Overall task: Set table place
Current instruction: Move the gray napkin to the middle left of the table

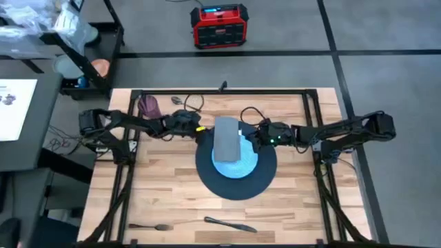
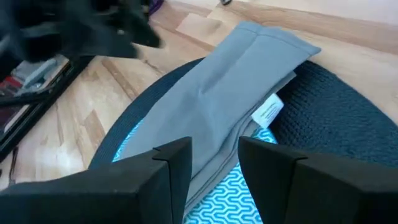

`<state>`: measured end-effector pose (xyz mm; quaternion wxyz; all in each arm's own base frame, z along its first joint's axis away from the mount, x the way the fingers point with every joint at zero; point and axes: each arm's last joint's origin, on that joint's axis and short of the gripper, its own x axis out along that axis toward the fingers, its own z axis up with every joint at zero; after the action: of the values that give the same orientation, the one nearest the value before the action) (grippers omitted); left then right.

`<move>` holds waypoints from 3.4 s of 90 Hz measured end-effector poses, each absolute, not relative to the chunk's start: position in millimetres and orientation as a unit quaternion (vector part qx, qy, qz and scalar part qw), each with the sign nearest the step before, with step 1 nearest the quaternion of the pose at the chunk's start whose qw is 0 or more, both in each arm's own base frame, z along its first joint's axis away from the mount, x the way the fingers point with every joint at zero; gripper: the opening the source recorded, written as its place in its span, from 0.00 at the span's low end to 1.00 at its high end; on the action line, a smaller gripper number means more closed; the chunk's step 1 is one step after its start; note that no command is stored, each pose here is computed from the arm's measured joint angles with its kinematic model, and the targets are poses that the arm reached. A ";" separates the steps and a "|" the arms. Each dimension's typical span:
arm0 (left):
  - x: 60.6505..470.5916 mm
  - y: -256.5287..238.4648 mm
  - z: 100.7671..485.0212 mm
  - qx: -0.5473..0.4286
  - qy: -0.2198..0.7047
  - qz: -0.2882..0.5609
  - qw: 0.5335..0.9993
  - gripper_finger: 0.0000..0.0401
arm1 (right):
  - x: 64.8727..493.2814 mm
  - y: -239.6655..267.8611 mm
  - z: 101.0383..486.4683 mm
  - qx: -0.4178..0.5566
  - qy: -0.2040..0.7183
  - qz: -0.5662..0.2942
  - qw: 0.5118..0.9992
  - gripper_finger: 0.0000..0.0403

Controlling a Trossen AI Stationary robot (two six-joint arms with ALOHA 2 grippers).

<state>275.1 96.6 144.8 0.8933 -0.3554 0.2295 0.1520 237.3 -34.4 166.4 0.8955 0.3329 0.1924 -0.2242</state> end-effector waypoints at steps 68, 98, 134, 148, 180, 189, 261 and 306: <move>293.6 113.1 156.6 -0.397 0.277 0.132 0.865 0.40 | 235.0 -32.7 162.1 0.320 0.219 -0.228 0.893 0.29; 294.6 110.4 135.9 -0.418 0.317 0.156 0.837 0.40 | 235.1 -32.8 162.4 0.317 0.217 -0.229 0.894 0.29; 310.6 113.9 128.1 -0.441 0.258 0.102 0.854 0.40 | 235.6 -28.0 162.2 0.317 0.221 -0.221 0.895 0.29; 308.2 117.7 126.5 -0.445 0.263 0.110 0.849 0.40 | 235.6 -28.1 162.2 0.317 0.220 -0.223 0.895 0.29; 307.9 119.5 125.7 -0.436 0.256 0.141 0.851 0.40 | 235.7 -28.2 162.5 0.316 0.219 -0.223 0.896 0.29; 309.9 120.1 119.2 -0.445 0.255 0.139 0.847 0.40 | 235.8 -28.2 162.5 0.315 0.219 -0.223 0.896 0.29; 350.8 125.2 122.7 -0.425 0.248 0.078 0.867 0.01 | 235.4 -25.3 161.5 0.310 0.228 -0.219 0.897 0.29; 306.2 99.6 176.0 -0.384 0.386 0.100 0.833 0.00 | 234.2 -25.2 159.9 0.309 0.237 -0.222 0.894 0.29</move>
<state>306.2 99.6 176.0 0.8329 -0.3842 0.3855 0.0997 234.2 -25.2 159.9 0.8938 0.3094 0.2367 -0.2221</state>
